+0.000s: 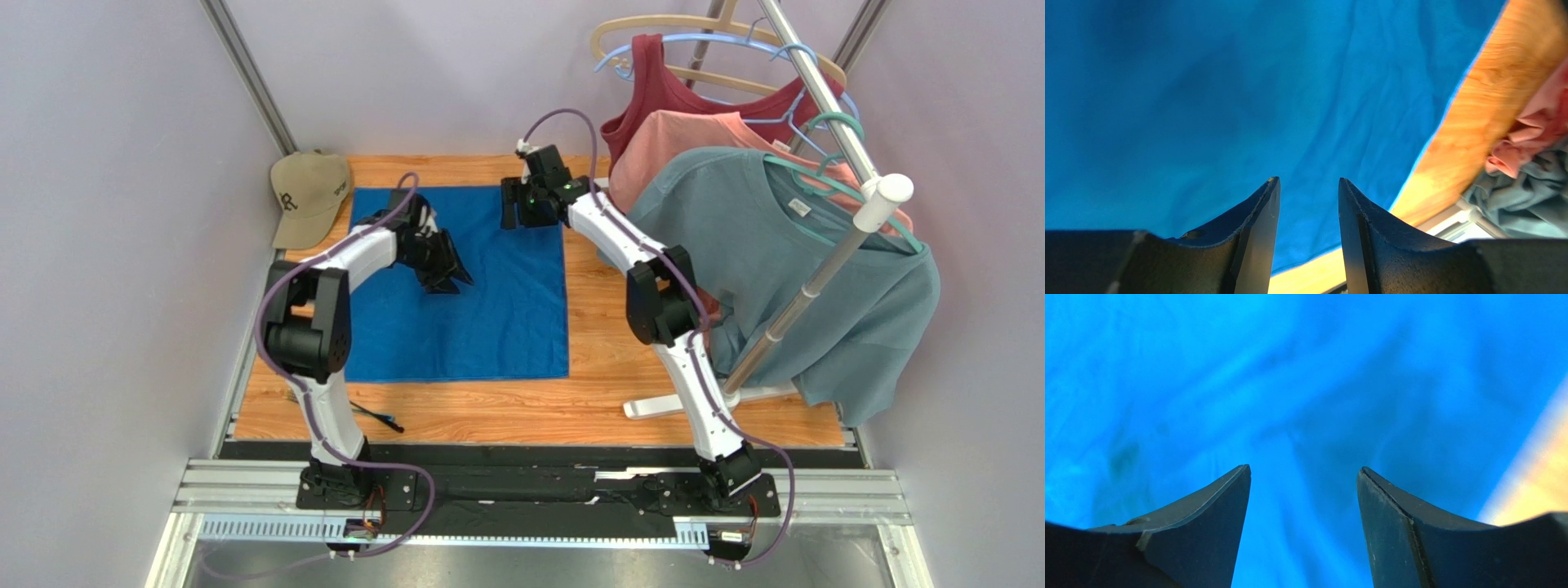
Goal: Fold the napkin into a case and place the utensils inside
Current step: Flatten the napkin at the center of the board.
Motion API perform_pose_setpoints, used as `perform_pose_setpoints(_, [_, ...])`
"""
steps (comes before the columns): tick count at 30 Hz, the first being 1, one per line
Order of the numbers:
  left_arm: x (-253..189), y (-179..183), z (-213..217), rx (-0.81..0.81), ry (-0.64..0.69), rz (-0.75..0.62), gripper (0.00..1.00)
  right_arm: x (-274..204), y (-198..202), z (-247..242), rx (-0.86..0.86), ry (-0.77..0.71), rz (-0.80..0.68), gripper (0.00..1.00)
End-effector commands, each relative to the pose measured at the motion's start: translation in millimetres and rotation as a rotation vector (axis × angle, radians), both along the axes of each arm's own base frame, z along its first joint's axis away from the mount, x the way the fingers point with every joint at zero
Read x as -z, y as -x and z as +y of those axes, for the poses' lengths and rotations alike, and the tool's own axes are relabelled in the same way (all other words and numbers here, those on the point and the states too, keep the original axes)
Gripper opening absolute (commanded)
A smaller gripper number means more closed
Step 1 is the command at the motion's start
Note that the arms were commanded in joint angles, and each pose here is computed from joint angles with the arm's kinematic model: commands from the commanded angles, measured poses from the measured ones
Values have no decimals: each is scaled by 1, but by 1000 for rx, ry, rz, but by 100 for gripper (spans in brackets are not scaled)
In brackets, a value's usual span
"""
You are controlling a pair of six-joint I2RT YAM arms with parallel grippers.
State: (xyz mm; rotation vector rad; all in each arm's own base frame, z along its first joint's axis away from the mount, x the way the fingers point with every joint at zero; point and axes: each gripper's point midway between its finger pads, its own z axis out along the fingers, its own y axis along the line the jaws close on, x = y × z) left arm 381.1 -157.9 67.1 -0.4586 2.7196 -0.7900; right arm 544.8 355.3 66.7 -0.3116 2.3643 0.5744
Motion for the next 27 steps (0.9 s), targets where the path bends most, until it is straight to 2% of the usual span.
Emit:
perform_pose_setpoints(1, [8,2,-26,-20,-73,64,49,-168,32,-46,146,-4,-201,69])
perform_pose_setpoints(3, [16,2,-32,-44,-97,90,49,-179,47,-67,211,17,-198,69])
perform_pose_setpoints(4, [20,2,-35,-51,-99,104,49,-198,67,-81,228,7,-209,69])
perform_pose_setpoints(6, [30,-1,-48,-51,-79,140,49,-207,89,-86,227,-29,-195,69])
perform_pose_setpoints(7, [43,-2,-52,-46,-80,170,49,-232,103,-91,218,-74,-228,68])
perform_pose_setpoints(8, [39,-11,-59,-45,-70,159,49,-221,117,-93,202,-71,-194,68])
perform_pose_setpoints(13, [55,-25,-87,-16,-55,203,49,-231,160,-108,157,-69,-213,68])
perform_pose_setpoints(15, [45,-41,-104,-6,6,185,49,-225,174,-117,146,-38,-204,68])
perform_pose_setpoints(16, [57,-45,-109,1,12,201,49,-221,176,-122,153,-18,-201,68])
perform_pose_setpoints(17, [44,-63,-119,17,35,148,48,-219,182,-127,156,-10,-199,68])
perform_pose_setpoints(19, [52,-69,-124,41,36,177,46,-187,192,-130,142,18,-139,68])
perform_pose_setpoints(20, [30,-86,-130,70,49,112,46,-177,195,-130,135,26,-120,68])
perform_pose_setpoints(22, [4,-90,-123,70,2,52,46,-141,201,-134,143,64,-50,68])
perform_pose_setpoints(24, [-3,-82,-108,68,-60,15,48,-111,200,-135,151,108,4,67])
perform_pose_setpoints(25, [-33,-78,-102,64,-63,-45,51,-102,195,-139,179,139,9,67])
perform_pose_setpoints(27, [-28,-54,-79,50,-136,-27,53,-72,188,-145,209,222,58,65])
